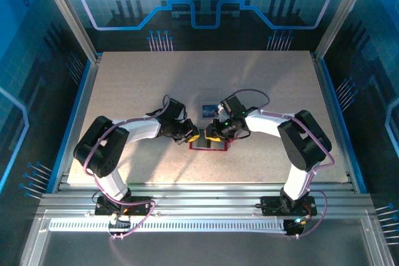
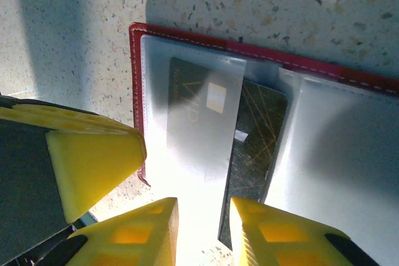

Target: Take the credit cards out of the card holder

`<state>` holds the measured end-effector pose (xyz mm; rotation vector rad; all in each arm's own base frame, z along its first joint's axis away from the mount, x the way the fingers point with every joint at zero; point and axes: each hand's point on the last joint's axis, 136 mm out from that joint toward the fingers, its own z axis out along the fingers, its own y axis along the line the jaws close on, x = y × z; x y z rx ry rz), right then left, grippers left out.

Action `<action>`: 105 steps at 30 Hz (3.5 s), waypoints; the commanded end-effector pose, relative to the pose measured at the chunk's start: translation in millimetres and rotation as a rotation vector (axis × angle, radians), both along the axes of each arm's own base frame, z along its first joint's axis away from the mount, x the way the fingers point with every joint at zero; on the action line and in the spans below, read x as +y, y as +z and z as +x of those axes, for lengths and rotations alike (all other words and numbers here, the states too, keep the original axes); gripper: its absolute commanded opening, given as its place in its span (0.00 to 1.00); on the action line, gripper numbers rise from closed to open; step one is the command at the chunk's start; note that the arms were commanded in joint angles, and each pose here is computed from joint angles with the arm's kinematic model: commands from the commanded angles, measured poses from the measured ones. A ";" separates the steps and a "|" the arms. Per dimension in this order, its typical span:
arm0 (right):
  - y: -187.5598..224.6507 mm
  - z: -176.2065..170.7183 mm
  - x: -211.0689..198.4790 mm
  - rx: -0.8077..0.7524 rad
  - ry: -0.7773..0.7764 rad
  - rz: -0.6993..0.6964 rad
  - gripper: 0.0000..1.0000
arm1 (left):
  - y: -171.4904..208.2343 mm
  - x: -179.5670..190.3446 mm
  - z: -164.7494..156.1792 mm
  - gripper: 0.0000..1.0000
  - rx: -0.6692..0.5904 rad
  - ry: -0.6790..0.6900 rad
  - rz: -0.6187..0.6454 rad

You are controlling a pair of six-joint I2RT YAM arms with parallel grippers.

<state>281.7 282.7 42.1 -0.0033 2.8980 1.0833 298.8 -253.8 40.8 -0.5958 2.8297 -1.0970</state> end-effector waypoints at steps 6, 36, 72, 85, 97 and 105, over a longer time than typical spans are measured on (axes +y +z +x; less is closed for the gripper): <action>3.3 -2.1 -2.6 0.028 -0.023 0.072 0.29 | 8.1 -4.2 -3.1 0.13 -0.010 -0.053 0.038; -28.6 -6.4 -14.6 0.093 -0.070 0.100 0.26 | -17.5 6.1 -14.9 0.12 0.066 -0.065 0.111; -20.1 -2.4 -27.7 0.089 -0.131 0.190 0.09 | -22.3 3.8 -19.4 0.12 0.079 -0.081 0.134; -17.7 -4.5 -48.1 0.083 -0.094 0.103 0.07 | -19.1 4.3 -17.2 0.12 0.072 -0.071 0.133; -2.4 -1.7 -52.6 0.058 -0.061 0.054 0.06 | -2.5 -3.6 -6.0 0.13 0.042 -0.051 0.079; 18.5 10.0 -49.8 0.012 -0.030 0.049 0.05 | 13.1 -3.4 5.7 0.14 0.003 -0.031 0.047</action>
